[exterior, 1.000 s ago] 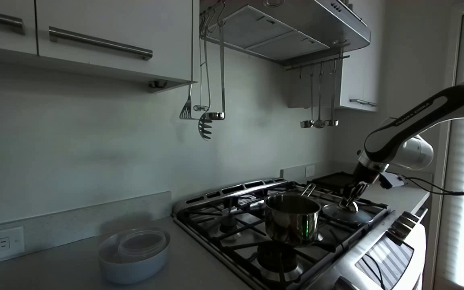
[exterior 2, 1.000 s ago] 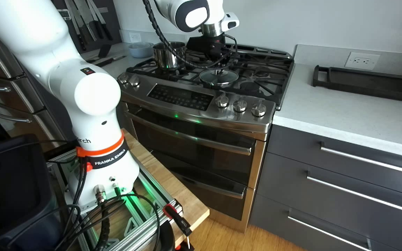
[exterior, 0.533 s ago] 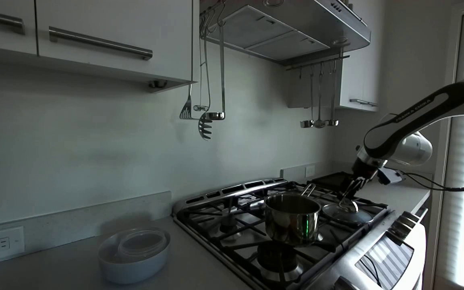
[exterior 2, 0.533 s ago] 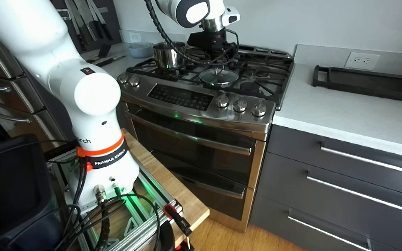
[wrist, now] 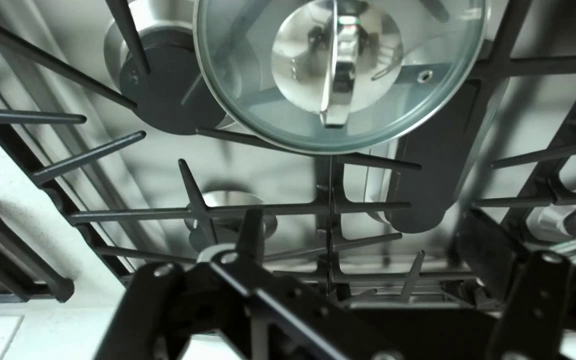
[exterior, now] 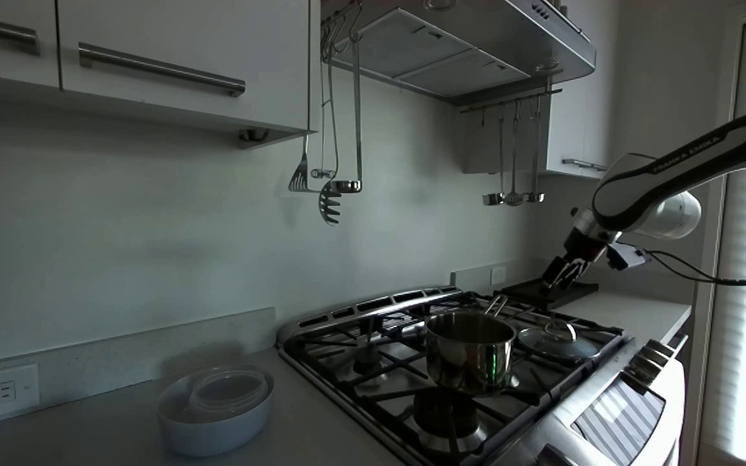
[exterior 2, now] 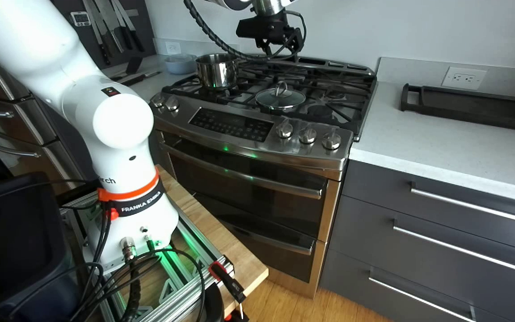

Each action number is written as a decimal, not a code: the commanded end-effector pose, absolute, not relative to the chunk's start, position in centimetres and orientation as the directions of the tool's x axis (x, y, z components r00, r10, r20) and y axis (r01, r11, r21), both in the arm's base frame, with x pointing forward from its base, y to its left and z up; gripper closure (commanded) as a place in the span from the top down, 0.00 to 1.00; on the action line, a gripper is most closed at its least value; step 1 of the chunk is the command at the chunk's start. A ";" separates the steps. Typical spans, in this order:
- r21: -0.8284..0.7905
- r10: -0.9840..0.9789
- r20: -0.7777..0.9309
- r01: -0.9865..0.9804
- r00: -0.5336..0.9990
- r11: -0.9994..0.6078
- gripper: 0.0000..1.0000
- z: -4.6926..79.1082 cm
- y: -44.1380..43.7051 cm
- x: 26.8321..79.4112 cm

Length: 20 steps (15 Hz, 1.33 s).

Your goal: Remove the lid from the silver pot

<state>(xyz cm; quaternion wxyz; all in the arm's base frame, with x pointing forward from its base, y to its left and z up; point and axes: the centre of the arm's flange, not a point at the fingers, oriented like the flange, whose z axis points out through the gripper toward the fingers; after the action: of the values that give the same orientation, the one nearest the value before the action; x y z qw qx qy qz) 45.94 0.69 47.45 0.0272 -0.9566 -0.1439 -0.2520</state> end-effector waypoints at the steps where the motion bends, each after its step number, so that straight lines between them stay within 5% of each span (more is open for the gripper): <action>1: 0.021 0.298 0.479 0.328 0.826 -0.944 1.00 51.3 3.0 44.5; 11: -0.078 0.457 0.369 0.517 0.810 -0.853 1.00 55.0 13.3 43.3; 20: -0.081 0.438 0.291 0.478 0.850 -0.874 1.00 53.5 16.0 42.9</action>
<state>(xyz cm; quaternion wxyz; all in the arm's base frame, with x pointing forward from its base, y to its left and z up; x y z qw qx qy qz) 42.92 15.98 53.54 0.0756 -0.9589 -0.2388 -0.1330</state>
